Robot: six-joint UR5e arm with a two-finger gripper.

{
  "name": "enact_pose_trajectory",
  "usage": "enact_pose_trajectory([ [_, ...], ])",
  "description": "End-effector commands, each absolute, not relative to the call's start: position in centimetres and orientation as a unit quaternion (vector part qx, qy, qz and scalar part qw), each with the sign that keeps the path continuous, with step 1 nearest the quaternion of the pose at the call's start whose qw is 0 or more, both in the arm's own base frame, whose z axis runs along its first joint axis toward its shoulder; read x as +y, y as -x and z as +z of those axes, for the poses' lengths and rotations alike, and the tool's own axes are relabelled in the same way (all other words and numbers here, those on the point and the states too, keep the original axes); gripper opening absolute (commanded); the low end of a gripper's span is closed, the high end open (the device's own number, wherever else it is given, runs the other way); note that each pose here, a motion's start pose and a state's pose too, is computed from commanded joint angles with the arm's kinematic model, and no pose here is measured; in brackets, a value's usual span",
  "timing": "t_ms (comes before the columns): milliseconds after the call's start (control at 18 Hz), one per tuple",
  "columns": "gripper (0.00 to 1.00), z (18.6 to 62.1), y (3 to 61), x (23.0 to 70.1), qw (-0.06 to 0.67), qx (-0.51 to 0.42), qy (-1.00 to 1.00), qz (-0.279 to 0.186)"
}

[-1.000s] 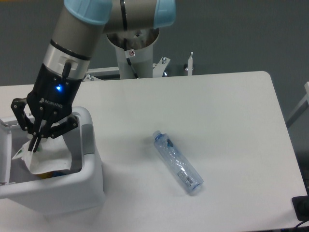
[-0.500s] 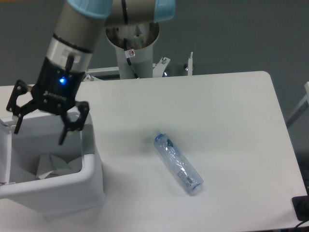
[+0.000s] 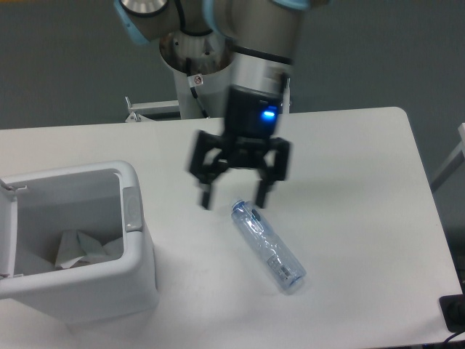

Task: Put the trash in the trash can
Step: 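Move the gripper over the clear water bottle and lower it, then close the gripper around the bottle's end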

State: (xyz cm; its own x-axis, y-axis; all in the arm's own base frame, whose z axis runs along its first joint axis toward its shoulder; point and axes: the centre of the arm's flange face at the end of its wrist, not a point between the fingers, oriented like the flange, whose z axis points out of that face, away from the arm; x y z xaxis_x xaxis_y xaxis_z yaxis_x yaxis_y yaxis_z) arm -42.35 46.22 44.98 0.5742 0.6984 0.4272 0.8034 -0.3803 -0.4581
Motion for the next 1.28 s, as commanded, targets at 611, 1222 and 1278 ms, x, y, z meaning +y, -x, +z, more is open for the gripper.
enact_pose_trajectory([
  [611,1.0,28.1,46.0,52.1,0.165,-0.438,0.884,0.004],
  [1222,1.0,21.5,43.5,53.5,0.096,-0.398,0.912,0.021],
  [1278,1.0,21.2,43.5,53.5,0.094,-0.398,0.912,0.021],
])
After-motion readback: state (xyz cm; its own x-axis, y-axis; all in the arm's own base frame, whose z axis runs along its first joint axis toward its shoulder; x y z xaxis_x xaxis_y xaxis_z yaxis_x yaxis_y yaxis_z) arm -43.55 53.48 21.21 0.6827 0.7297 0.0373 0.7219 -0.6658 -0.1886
